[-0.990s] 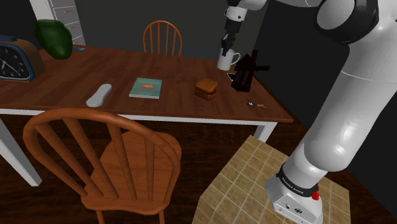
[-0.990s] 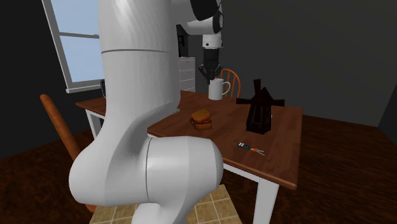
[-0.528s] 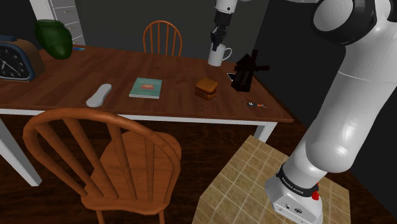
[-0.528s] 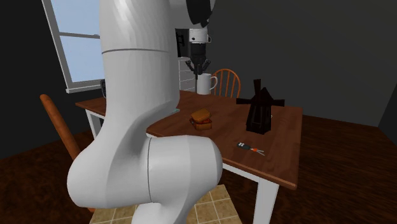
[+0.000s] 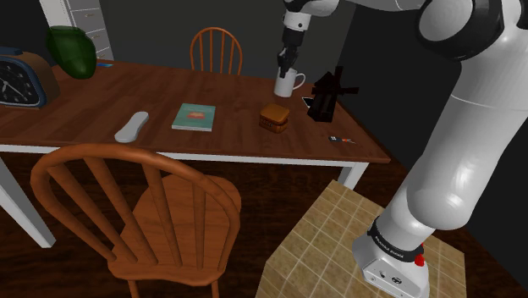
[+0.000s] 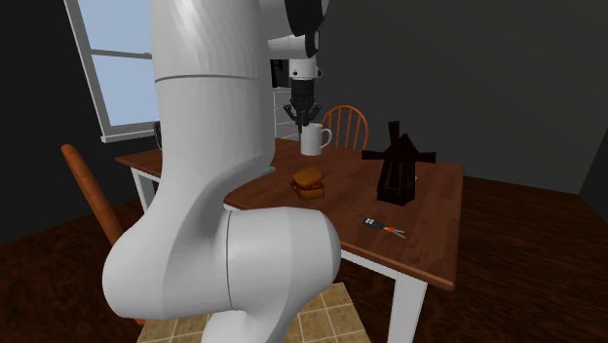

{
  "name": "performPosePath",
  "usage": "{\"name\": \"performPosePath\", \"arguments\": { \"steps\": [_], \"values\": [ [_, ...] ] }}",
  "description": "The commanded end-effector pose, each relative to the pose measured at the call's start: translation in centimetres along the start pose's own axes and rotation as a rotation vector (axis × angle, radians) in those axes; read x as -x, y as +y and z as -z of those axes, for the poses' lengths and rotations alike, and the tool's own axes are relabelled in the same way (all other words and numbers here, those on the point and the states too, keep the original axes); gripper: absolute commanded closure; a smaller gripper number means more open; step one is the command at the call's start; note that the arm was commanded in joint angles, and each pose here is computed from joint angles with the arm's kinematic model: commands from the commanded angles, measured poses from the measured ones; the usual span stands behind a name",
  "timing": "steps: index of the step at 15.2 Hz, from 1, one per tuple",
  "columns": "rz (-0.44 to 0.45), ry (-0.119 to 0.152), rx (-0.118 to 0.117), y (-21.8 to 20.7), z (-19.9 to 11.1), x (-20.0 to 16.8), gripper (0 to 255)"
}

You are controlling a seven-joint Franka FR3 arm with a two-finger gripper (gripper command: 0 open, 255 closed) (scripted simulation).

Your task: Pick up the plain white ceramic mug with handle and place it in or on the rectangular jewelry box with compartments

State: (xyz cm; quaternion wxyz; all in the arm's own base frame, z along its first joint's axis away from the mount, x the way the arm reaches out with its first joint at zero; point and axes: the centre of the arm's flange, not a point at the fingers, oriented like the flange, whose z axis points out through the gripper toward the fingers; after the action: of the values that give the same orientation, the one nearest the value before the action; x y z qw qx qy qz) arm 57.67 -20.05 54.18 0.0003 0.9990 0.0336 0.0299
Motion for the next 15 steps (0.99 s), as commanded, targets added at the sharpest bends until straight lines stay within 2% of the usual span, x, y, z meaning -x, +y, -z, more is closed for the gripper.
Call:
{"name": "performPosePath", "arguments": {
  "steps": [1, 12, 15],
  "values": [
    [0.0, 0.001, 0.0, -0.1, -1.1, 0.0, 255],
    [0.0, 0.001, 0.0, -0.1, -6.9, 0.4, 255],
    [0.0, 0.001, 0.0, -0.1, -6.9, 0.4, 255]
  ]
}}
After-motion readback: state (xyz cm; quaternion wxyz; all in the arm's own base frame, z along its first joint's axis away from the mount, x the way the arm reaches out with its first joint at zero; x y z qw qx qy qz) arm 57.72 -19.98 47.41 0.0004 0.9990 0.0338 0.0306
